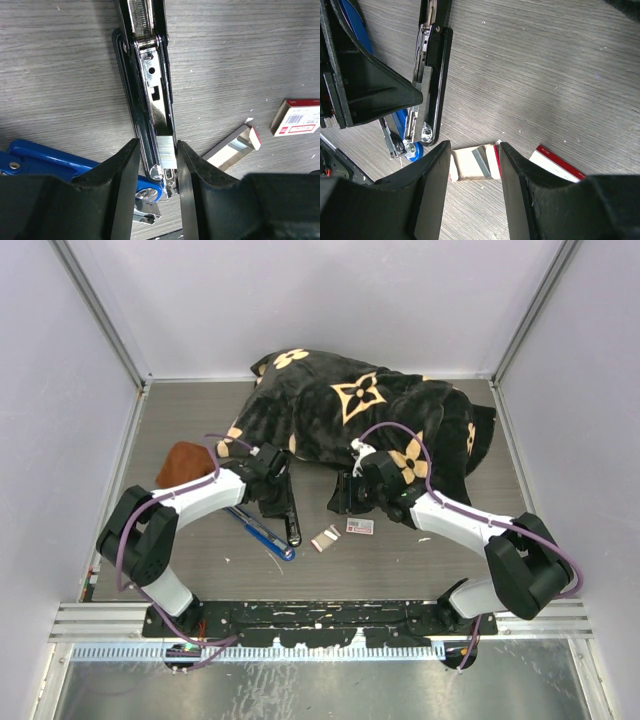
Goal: Load the staples into the stapler
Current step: Adjust the stapler at the center of the board.
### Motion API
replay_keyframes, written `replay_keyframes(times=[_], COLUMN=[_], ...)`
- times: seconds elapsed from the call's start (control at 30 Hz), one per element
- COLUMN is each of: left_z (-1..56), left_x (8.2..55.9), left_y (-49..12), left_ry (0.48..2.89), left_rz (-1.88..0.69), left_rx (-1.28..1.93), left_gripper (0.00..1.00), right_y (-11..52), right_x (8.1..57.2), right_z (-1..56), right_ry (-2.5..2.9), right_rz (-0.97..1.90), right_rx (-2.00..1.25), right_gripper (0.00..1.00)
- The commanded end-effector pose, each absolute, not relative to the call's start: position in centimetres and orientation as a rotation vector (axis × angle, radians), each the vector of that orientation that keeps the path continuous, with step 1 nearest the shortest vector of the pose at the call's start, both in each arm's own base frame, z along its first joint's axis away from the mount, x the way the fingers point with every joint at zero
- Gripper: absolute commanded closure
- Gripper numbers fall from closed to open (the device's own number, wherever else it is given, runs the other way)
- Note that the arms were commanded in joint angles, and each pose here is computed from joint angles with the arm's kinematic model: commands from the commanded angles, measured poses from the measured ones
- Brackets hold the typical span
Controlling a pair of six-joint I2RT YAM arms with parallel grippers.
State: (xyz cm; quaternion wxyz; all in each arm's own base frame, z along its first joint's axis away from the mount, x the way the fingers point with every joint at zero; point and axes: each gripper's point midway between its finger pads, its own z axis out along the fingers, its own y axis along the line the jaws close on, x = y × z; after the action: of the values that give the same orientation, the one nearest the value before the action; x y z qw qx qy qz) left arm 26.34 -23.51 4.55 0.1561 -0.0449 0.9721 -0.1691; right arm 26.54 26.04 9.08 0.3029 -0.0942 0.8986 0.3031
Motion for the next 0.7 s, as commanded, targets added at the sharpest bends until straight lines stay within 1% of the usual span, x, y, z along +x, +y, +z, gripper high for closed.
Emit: replay_keyframes(times=[0.0, 0.37, 0.6, 0.67], left_z=[4.6, 4.7, 5.6, 5.7], left_x=[26.2, 25.4, 25.3, 25.2], left_y=[-22.4, -21.6, -21.7, -21.8], left_ry=[2.801, 2.825, 2.817, 2.816], left_rz=[-0.359, -0.241, -0.216, -0.214], left_rx=[-0.078, 0.014, 0.062, 0.069], left_gripper=[0.64, 0.68, 0.75, 0.75], right_y=[26.6, 26.6, 26.6, 26.6], right_x=[27.4, 27.3, 27.2, 27.2], right_z=[11.5, 11.3, 11.1, 11.1], right_ry=[2.286, 2.291, 2.296, 2.294], right_rz=[0.852, 0.862, 0.861, 0.861], right_rx=[-0.241, -0.236, -0.235, -0.234], right_gripper=[0.5, 0.5, 0.5, 0.51])
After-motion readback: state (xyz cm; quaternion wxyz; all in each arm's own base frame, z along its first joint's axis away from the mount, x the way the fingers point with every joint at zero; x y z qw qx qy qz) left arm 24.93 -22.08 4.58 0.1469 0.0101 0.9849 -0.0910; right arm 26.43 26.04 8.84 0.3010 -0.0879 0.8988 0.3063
